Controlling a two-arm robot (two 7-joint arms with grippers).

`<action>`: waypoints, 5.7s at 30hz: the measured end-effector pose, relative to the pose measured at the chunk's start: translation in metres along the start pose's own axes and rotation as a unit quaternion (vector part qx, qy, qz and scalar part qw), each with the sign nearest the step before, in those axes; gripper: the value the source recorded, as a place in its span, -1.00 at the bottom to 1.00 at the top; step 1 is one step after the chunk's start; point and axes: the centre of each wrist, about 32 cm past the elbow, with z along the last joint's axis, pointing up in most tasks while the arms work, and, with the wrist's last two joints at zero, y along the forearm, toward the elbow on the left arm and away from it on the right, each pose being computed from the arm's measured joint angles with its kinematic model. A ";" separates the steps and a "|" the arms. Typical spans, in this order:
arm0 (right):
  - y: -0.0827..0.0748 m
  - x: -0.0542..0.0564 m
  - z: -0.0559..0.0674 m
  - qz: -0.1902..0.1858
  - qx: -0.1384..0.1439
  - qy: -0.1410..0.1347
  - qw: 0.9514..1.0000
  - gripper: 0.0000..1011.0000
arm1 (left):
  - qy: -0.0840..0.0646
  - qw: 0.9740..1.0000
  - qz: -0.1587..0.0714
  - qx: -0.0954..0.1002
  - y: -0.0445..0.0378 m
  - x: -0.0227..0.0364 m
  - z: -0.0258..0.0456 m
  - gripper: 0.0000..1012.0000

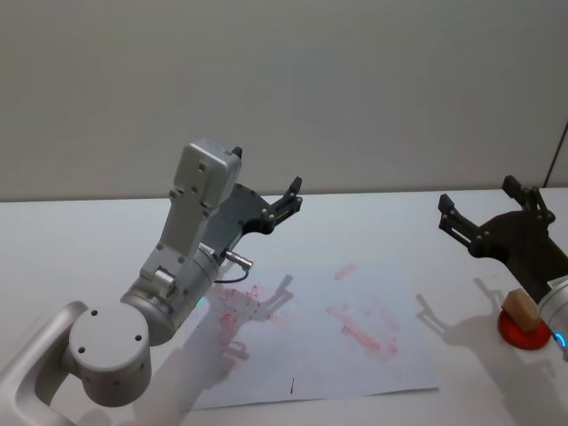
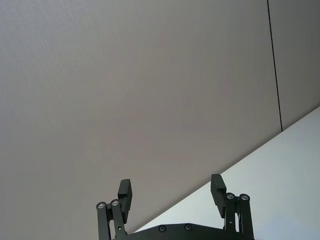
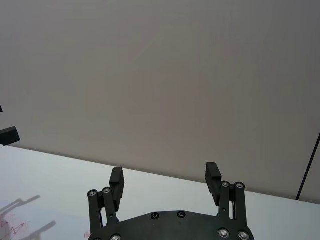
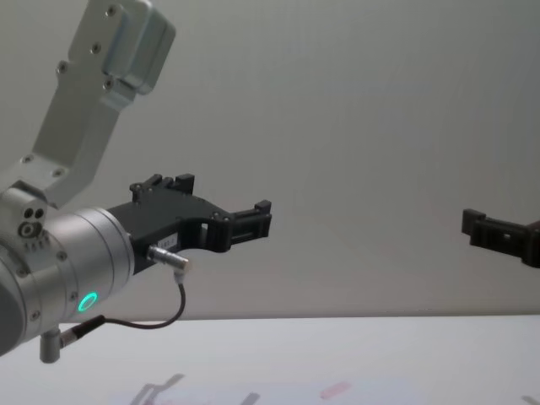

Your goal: Use the one hand to pick up the stamp and affix it onto the A4 paper.

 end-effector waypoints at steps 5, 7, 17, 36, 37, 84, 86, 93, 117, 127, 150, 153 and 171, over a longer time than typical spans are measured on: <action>0.000 0.000 0.000 0.000 0.000 0.000 1.000 0.98 | 0.000 1.000 0.000 0.000 0.0000 0.0000 0.0000 0.98; 0.000 0.000 0.000 0.000 0.000 0.000 1.000 0.98 | 0.000 1.000 0.000 0.000 0.0000 0.0000 0.0000 0.98; -0.014 0.009 -0.004 -0.016 -0.012 0.003 1.000 0.98 | 0.000 1.000 0.000 0.000 0.0000 0.0000 0.0000 0.98; -0.070 0.043 -0.011 -0.068 -0.096 0.016 0.993 0.98 | 0.000 1.000 0.000 0.000 0.0000 0.0000 0.0000 0.98; -0.071 0.043 -0.011 -0.068 -0.101 0.017 0.992 0.98 | 0.000 1.000 0.000 0.000 0.0000 0.0000 0.0000 0.98; -0.041 0.057 -0.033 -0.003 -0.222 -0.007 0.975 0.78 | 0.000 1.000 0.000 0.000 0.0000 0.0000 0.0000 0.98; -0.040 0.056 -0.034 -0.002 -0.222 -0.008 0.975 0.67 | 0.000 1.000 0.000 0.000 0.0000 0.0000 0.0000 0.98; -0.036 0.056 -0.034 0.002 -0.221 -0.010 0.975 0.30 | 0.000 1.000 0.000 0.000 0.0000 0.0000 0.0000 0.98; -0.033 0.056 -0.033 0.004 -0.213 -0.017 0.977 -0.57 | 0.000 1.000 0.000 0.000 0.0000 0.0000 0.0000 0.98; -0.023 0.050 -0.020 0.027 -0.168 -0.018 0.985 -0.57 | 0.000 1.000 0.000 0.000 0.0000 0.0000 0.0000 0.98; 0.041 0.013 -0.018 0.172 -0.116 0.023 0.978 -0.57 | 0.000 1.000 0.000 0.000 0.0000 0.0000 0.0000 0.98; 0.050 0.007 -0.025 0.191 -0.129 0.024 0.973 -0.57 | 0.000 1.000 0.000 0.000 0.0000 0.0000 0.0000 0.98; 0.080 -0.011 -0.058 0.242 -0.202 -0.003 0.949 -0.57 | 0.000 1.000 0.000 0.000 0.0000 0.0000 0.0000 0.98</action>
